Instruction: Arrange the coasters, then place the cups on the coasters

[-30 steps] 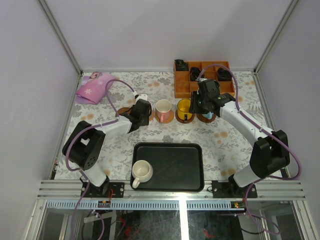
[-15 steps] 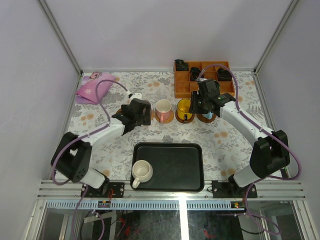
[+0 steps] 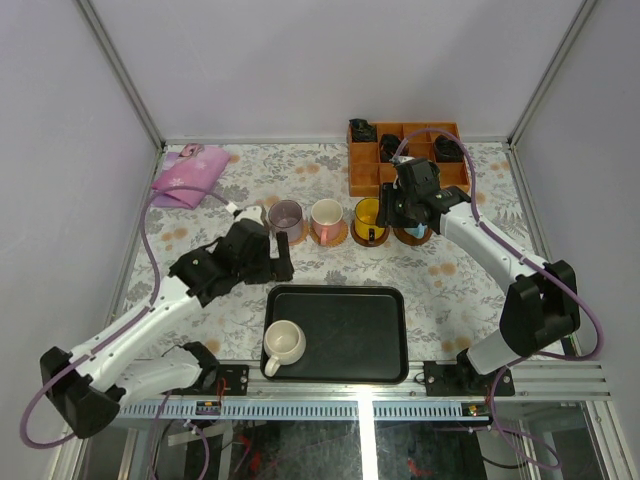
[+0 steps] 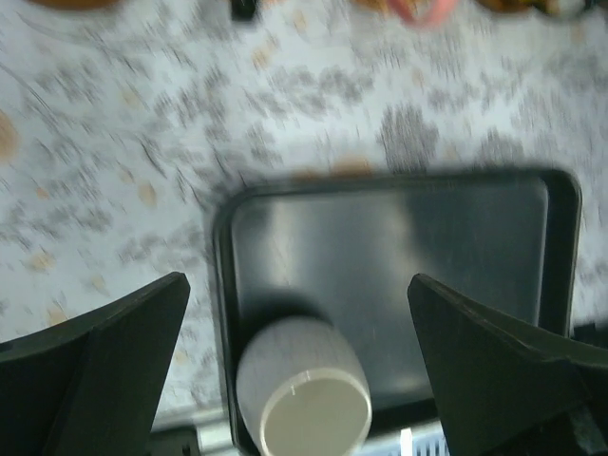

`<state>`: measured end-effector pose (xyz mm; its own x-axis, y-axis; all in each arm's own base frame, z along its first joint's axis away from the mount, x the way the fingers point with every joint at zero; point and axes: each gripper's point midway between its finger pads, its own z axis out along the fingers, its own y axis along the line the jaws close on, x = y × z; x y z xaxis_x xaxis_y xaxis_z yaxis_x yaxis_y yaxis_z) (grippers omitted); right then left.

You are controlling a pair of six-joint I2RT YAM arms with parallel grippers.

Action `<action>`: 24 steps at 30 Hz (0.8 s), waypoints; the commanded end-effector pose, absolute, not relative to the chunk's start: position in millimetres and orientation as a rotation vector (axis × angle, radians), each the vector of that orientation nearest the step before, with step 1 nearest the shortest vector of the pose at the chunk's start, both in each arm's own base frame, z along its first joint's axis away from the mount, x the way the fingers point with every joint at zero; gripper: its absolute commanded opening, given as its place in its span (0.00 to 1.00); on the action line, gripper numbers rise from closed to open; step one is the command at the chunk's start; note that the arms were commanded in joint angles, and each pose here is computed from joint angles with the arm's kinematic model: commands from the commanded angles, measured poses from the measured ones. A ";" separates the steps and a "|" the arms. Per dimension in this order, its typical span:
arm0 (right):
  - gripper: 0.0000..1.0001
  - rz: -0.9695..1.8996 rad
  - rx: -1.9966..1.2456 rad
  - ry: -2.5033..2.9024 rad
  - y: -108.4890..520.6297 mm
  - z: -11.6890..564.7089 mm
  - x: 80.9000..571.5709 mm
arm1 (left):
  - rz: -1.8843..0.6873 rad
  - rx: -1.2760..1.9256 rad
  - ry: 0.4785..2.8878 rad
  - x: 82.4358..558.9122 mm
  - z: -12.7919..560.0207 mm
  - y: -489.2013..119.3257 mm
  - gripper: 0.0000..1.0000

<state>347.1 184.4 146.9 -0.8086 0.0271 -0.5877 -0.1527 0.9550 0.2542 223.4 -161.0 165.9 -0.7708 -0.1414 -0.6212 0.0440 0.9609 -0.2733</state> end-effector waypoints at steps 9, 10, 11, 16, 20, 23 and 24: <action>0.67 0.424 -0.106 2.396 183.6 172.7 347.7 | -0.442 -0.036 2.754 79.1 152.4 -175.5 1.00; 0.68 0.429 -0.104 2.392 183.9 174.0 347.3 | -0.441 -0.039 2.762 74.5 151.8 -176.3 1.00; 0.69 0.432 -0.104 2.388 184.2 175.3 346.6 | -0.438 -0.029 2.772 69.5 150.9 -176.9 1.00; 0.71 0.437 -0.099 2.375 183.2 178.6 345.4 | -0.273 0.036 2.868 45.5 131.9 -168.8 1.00; 0.71 0.436 -0.099 2.367 183.1 179.1 346.0 | -0.161 0.055 2.900 34.1 115.9 -162.2 1.00; 0.71 0.444 -0.102 2.373 184.2 176.2 344.8 | -0.140 0.000 2.888 34.8 105.8 -157.1 1.00; 0.71 0.449 -0.104 2.375 184.4 175.9 344.1 | -0.150 -0.013 2.884 34.8 102.5 -156.6 0.98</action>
